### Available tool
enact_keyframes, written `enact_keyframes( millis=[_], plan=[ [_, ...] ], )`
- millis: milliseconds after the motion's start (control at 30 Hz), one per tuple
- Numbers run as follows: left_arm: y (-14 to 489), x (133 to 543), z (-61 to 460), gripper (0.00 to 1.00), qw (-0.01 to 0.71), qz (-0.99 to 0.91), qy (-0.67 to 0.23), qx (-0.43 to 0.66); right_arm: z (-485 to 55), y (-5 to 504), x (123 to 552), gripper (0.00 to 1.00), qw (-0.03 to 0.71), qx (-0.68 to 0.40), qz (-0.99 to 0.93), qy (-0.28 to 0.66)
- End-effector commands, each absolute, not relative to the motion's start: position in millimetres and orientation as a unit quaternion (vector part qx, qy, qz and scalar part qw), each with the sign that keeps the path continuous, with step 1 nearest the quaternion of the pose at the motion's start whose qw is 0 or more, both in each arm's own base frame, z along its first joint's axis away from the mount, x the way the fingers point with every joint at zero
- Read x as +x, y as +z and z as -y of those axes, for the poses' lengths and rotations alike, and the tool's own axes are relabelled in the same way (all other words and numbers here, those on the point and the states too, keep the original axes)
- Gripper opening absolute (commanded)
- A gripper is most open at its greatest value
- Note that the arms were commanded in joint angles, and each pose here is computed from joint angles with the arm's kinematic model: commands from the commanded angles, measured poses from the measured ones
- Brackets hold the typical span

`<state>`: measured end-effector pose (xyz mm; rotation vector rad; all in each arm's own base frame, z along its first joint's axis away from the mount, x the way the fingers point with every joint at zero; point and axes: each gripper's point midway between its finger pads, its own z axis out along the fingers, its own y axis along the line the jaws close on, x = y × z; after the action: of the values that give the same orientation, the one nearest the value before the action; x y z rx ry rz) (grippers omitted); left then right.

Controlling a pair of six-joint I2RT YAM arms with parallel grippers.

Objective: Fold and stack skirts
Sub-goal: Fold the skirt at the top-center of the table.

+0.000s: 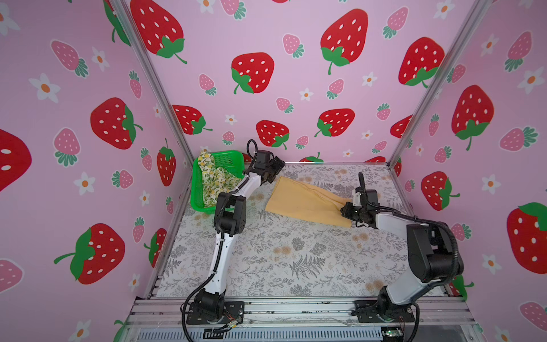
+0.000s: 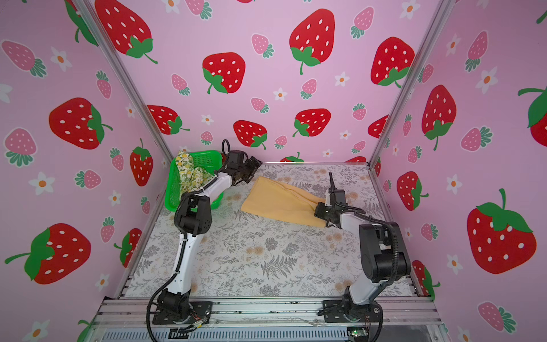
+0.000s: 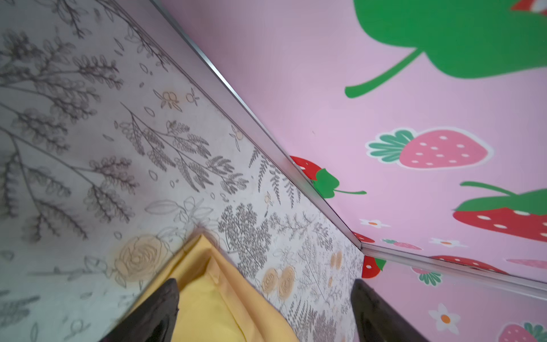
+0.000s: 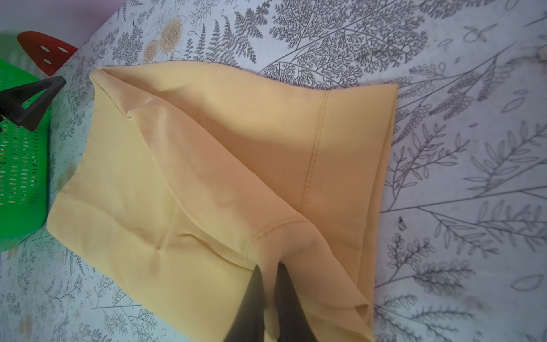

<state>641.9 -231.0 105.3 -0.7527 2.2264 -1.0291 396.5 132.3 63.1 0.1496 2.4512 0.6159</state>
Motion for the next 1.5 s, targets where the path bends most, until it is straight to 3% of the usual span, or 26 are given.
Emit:
enact_keyframes(
  millis=[0,400,700,967,1067,1200,1367,1467],
  plan=[
    [157,618,253,0.92,0.303,-0.813,-0.433,-0.245,-131,74,412,0.12,0.315,0.057,-0.920,0.226],
    [123,514,269,0.93,0.264,-0.815,-0.457,-0.240,-131,86,439,0.12,0.331,0.052,-0.918,0.213],
    [64,490,258,0.93,0.246,-0.848,-0.388,-0.264,-129,93,458,0.13,0.346,0.052,-0.916,0.196],
    [43,478,250,0.93,0.248,-0.869,-0.337,-0.264,-120,94,485,0.16,0.361,0.059,-0.917,0.158],
    [40,476,253,0.93,0.246,-0.873,-0.333,-0.258,-114,95,496,0.31,0.370,0.068,-0.916,0.140],
    [34,473,257,0.92,0.241,-0.876,-0.330,-0.257,-103,98,515,0.64,0.393,0.074,-0.911,0.101],
    [28,468,263,0.92,0.237,-0.879,-0.327,-0.255,-91,121,521,0.95,0.417,0.072,-0.904,0.067],
    [28,464,266,0.92,0.235,-0.880,-0.327,-0.251,-89,138,505,1.00,0.432,0.070,-0.896,0.073]
  ],
)
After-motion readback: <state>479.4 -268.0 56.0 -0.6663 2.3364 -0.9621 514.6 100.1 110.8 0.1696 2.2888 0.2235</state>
